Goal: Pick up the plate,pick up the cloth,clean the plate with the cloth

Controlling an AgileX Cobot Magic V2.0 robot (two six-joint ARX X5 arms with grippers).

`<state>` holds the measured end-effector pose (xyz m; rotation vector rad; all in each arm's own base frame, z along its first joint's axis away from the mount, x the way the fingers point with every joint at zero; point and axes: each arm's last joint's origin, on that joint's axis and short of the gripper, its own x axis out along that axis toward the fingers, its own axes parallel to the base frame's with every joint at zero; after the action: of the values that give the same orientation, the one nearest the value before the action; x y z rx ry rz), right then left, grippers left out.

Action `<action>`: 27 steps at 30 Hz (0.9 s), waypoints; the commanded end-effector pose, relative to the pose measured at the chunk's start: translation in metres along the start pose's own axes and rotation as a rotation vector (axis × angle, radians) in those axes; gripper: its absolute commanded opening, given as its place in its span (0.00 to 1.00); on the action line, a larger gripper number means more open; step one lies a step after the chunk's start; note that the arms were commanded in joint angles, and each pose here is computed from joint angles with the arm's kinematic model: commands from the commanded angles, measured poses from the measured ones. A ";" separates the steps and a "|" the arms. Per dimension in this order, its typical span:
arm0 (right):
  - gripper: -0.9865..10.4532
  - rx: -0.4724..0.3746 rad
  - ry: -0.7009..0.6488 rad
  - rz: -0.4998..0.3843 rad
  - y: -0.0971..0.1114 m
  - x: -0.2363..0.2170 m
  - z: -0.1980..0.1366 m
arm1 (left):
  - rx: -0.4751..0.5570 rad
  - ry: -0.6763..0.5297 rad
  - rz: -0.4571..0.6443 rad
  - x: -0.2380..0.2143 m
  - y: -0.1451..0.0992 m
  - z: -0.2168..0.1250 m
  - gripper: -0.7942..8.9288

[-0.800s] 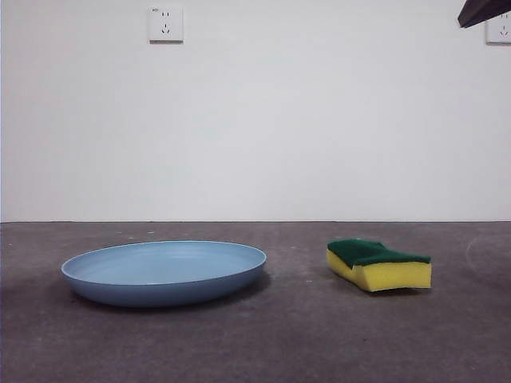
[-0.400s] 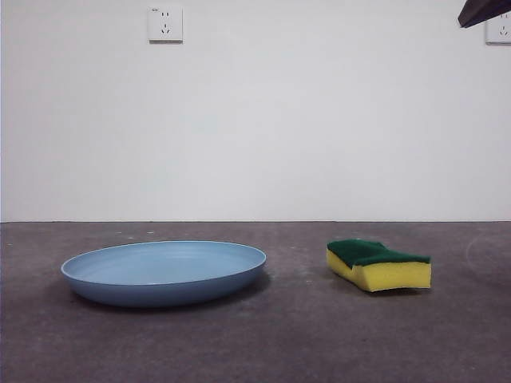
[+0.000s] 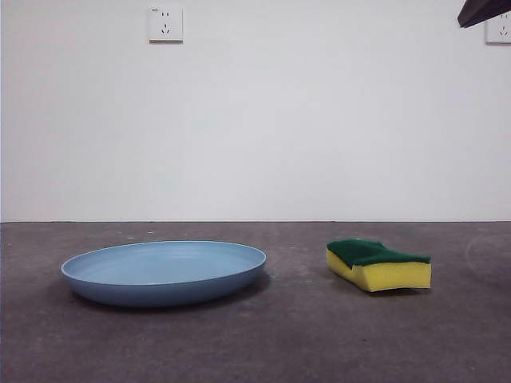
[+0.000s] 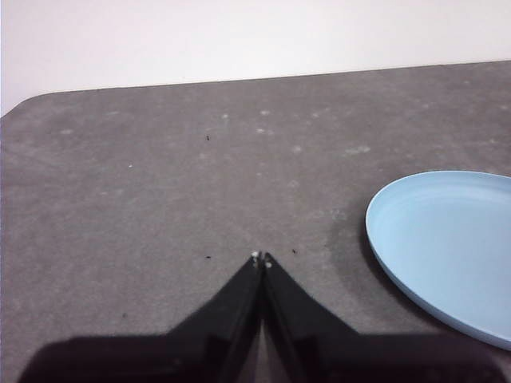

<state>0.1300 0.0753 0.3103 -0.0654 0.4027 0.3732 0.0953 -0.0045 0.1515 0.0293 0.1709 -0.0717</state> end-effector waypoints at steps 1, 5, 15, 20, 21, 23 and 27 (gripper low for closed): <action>0.09 0.007 -0.005 -0.002 0.000 0.000 -0.001 | -0.008 0.014 0.004 0.001 0.001 -0.005 0.08; 0.09 0.007 -0.005 -0.002 0.000 0.000 -0.001 | -0.012 0.012 0.010 0.001 0.001 -0.004 0.08; 0.09 0.007 -0.005 -0.002 0.000 0.000 -0.001 | -0.012 0.009 0.015 0.001 0.001 -0.004 0.08; 0.09 0.007 -0.005 -0.002 0.000 0.000 -0.001 | -0.012 0.009 0.015 0.001 0.001 -0.004 0.08; 0.09 0.007 -0.005 -0.002 0.000 0.000 -0.001 | -0.011 0.009 0.015 0.001 0.001 -0.004 0.08; 0.09 0.007 -0.005 -0.002 0.000 0.000 -0.001 | -0.012 0.009 0.015 0.001 0.001 -0.004 0.08; 0.09 0.003 -0.005 -0.003 0.000 0.000 -0.001 | -0.011 0.009 0.015 0.001 0.001 -0.004 0.08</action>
<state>0.1300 0.0753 0.3103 -0.0654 0.4027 0.3732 0.0954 -0.0035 0.1515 0.0256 0.1708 -0.0593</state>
